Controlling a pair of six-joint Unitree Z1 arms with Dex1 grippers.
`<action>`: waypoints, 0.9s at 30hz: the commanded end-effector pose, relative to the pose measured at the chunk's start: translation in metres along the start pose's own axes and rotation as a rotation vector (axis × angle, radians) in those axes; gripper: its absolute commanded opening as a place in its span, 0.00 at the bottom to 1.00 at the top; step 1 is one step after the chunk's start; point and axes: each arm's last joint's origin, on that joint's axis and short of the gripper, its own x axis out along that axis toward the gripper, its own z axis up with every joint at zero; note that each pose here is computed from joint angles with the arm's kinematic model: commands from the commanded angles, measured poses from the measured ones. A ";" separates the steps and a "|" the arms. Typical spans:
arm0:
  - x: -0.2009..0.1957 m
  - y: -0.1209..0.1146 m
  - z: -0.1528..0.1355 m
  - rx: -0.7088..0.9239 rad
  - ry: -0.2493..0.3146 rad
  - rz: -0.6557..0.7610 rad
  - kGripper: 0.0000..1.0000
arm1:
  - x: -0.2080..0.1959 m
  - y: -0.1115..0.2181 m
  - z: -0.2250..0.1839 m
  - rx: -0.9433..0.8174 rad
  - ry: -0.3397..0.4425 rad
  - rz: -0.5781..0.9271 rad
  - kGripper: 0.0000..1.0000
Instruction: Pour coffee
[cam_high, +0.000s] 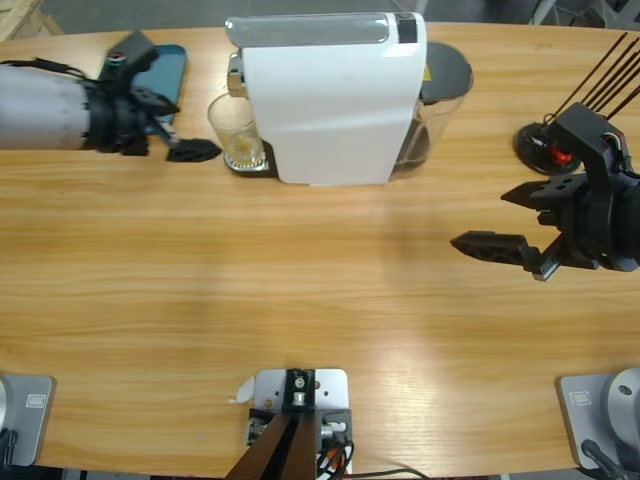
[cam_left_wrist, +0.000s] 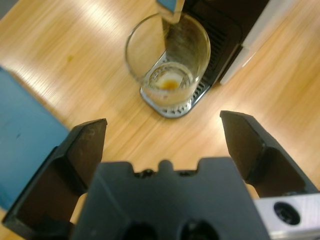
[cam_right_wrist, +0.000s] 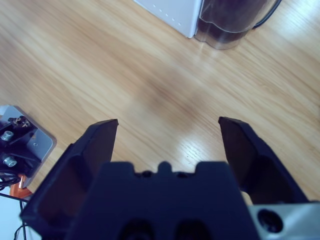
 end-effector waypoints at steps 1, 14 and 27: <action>-0.117 -0.003 -0.013 -0.104 -0.047 0.083 1.00 | 0.001 -0.003 -0.007 -0.004 0.001 0.010 0.89; -0.119 -0.010 -0.069 -0.241 0.038 0.111 0.99 | -0.005 -0.012 0.017 -0.026 0.059 -0.216 1.00; -0.111 -0.008 -0.071 -0.245 0.026 0.138 0.99 | -0.028 -0.032 0.126 0.127 -0.082 -0.114 0.93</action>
